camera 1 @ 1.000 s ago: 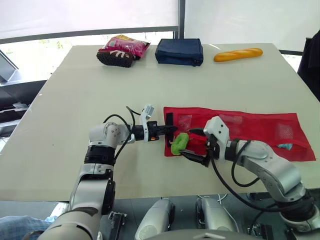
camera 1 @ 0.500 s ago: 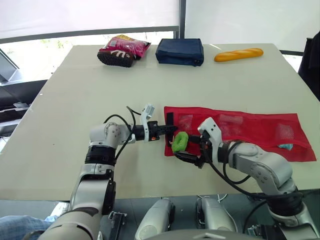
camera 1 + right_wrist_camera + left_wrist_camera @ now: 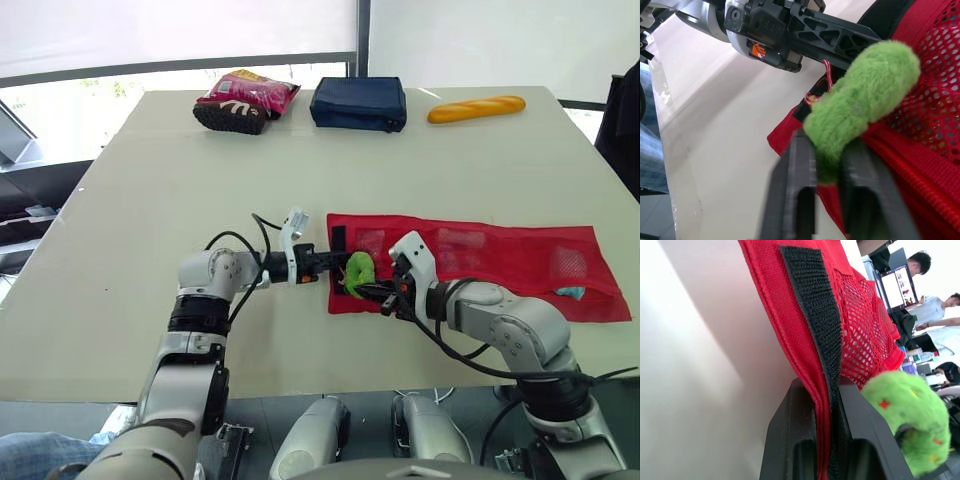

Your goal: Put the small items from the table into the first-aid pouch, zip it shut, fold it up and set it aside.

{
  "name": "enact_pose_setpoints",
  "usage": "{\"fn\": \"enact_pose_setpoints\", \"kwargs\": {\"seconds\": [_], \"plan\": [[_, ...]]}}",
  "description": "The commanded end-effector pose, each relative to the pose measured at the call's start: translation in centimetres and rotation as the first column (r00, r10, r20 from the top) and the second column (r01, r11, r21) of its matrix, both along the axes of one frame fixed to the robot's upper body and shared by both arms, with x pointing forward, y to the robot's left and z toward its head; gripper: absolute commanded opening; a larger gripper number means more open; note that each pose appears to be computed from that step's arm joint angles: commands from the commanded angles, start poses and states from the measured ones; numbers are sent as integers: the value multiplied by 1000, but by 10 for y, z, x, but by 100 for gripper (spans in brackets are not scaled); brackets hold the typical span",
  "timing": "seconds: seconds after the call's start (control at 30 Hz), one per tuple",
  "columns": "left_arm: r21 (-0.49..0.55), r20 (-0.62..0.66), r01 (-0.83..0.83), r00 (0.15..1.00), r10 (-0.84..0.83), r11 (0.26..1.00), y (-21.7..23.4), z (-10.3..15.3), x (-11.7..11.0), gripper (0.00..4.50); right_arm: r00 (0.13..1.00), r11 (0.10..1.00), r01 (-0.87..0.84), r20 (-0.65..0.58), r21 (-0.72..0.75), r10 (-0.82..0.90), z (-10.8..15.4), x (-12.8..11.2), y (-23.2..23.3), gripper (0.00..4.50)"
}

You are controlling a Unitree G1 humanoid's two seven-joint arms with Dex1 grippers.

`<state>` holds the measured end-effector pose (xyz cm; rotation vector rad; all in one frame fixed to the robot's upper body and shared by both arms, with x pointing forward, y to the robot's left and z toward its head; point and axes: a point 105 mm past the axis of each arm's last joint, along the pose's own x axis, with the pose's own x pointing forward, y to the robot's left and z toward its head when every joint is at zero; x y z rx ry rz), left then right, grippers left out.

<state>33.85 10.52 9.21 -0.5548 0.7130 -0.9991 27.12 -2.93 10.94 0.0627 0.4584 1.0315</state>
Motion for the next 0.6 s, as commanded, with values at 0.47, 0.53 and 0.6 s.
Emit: {"fn": "enact_pose_setpoints", "kwargs": {"seconds": [0.47,0.53,0.6], "plan": [[142,133,123,981,-142,982,21,-9,-10,0,990,991,98,95,96,-107,38,-24,-63,6],[143,136,124,980,-144,982,22,-9,-10,0,988,989,118,91,88,-126,36,-25,-70,6],[153,146,129,978,-151,980,25,-9,-9,0,981,982,173,74,75,-179,30,-27,-87,6]]}}
